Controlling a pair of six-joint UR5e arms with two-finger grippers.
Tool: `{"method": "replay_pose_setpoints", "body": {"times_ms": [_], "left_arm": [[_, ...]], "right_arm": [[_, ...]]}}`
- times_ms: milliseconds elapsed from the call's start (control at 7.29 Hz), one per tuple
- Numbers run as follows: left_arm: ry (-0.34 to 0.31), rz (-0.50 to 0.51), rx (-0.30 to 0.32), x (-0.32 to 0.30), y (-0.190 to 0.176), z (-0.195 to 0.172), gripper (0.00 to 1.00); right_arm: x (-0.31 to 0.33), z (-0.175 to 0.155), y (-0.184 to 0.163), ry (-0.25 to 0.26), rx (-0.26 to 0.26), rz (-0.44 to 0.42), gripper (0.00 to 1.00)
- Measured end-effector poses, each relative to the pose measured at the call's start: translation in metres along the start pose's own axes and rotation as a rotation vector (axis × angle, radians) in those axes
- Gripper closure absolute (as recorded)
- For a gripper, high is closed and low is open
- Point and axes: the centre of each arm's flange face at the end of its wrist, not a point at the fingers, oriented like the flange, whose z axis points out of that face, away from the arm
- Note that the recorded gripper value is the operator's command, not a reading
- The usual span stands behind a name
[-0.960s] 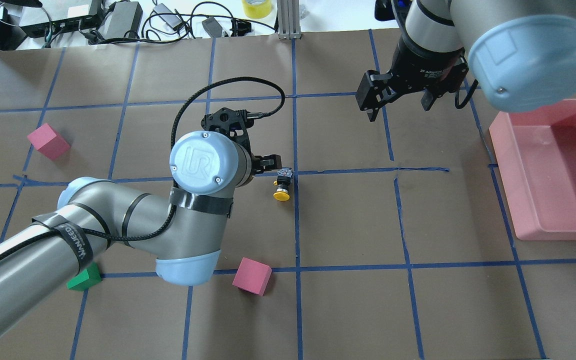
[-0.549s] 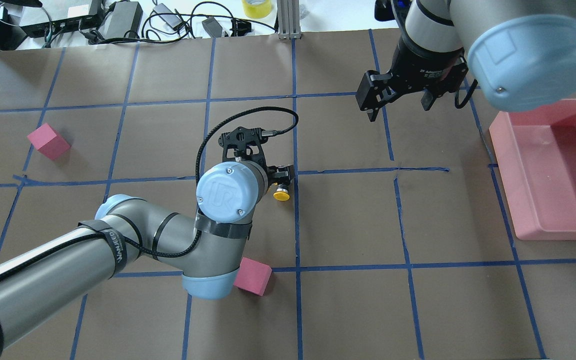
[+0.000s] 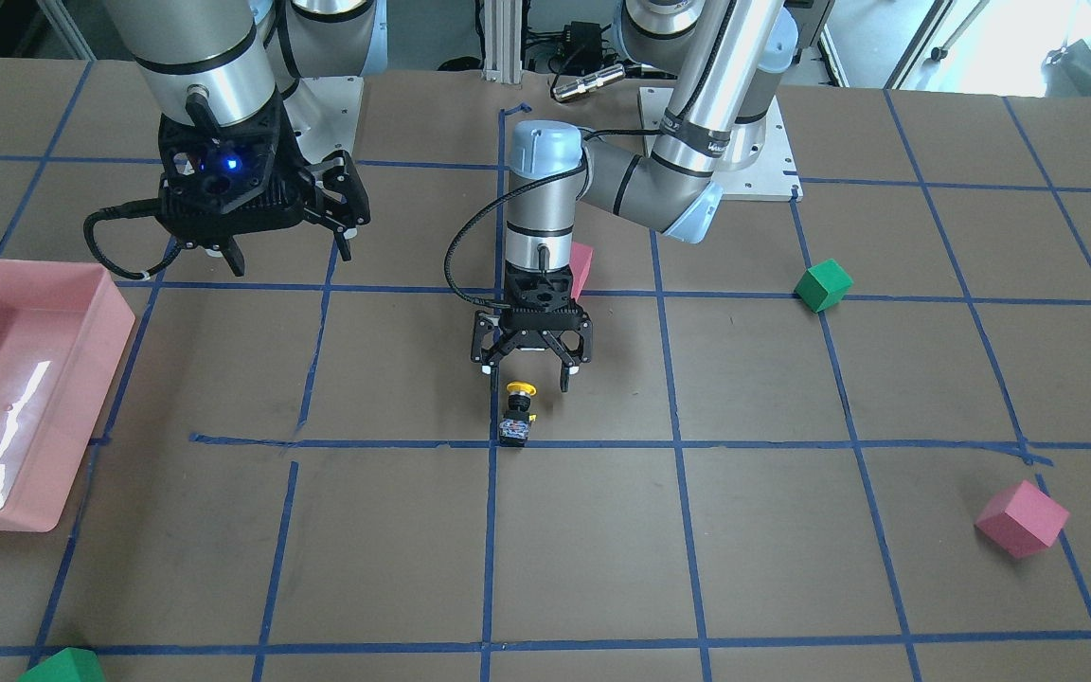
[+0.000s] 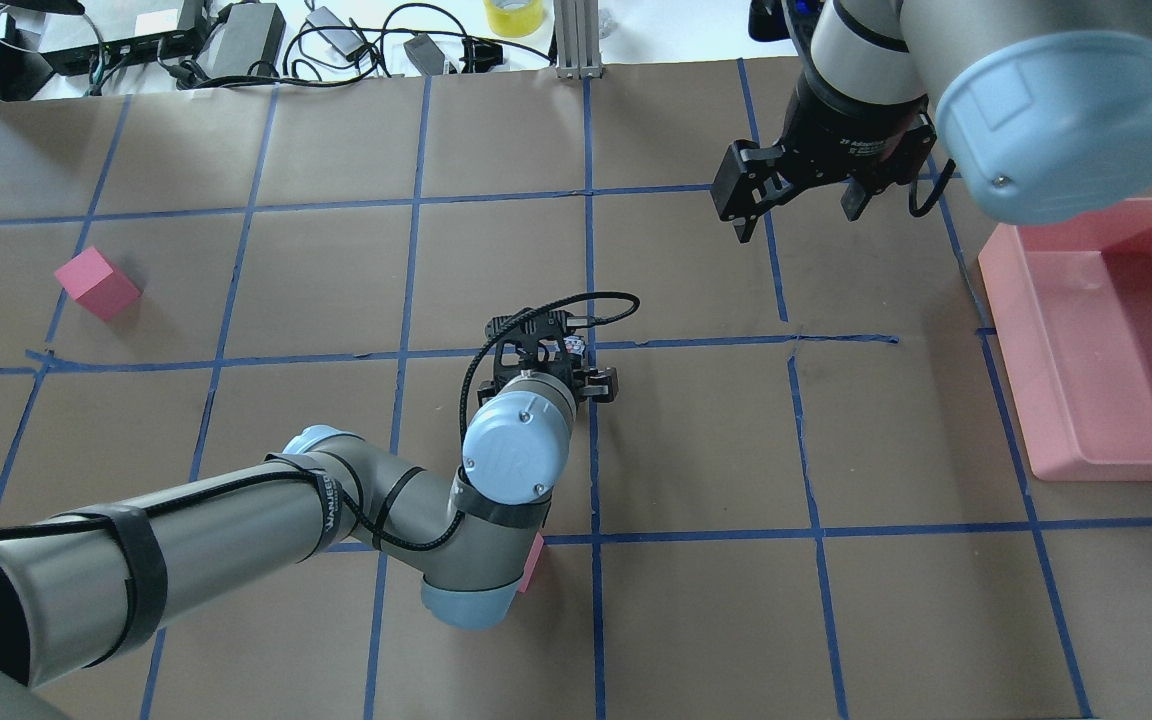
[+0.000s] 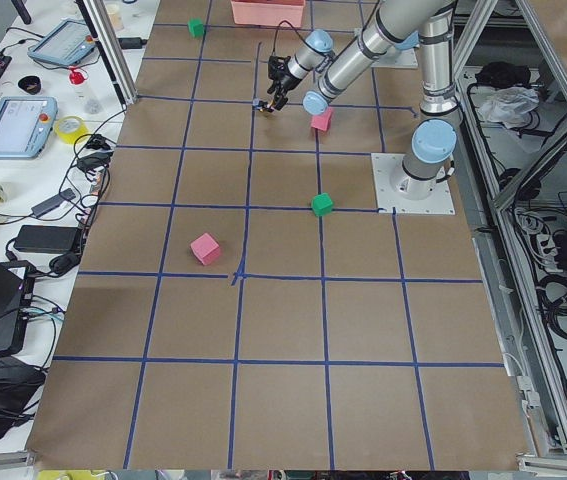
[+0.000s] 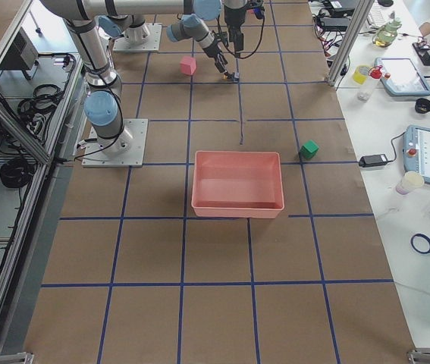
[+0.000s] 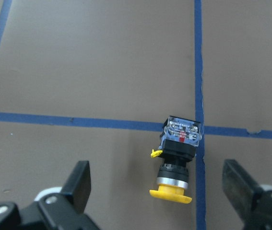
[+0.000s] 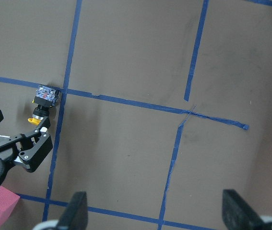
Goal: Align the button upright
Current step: 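Reach the left gripper down and grasp the lying switch by its body, then lift the switch with the left gripper and rotate it yellow cap up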
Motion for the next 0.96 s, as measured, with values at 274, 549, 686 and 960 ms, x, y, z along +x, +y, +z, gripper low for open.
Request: {"method": "replay_pose_setpoints", "body": {"times_ms": [274,549,686,960], "left_arm": [[-0.002,0.016,0.015,0.002,0.006,0.013,0.22],[-0.001,0.021,0.022,0.002,0.01,0.02,0.33],[0.0,0.02,0.023,0.003,0.011,0.021,0.47],[0.003,0.016,0.023,0.005,0.013,0.021,0.86]], "right_arm": [[0.0,0.001,0.0,0.0,0.0,0.001,0.0],[0.0,0.002,-0.001,0.0,-0.002,0.001,0.0],[0.0,0.002,-0.001,0.0,-0.003,0.001,0.0],[0.0,0.003,-0.001,-0.001,-0.005,0.001,0.0]]}}
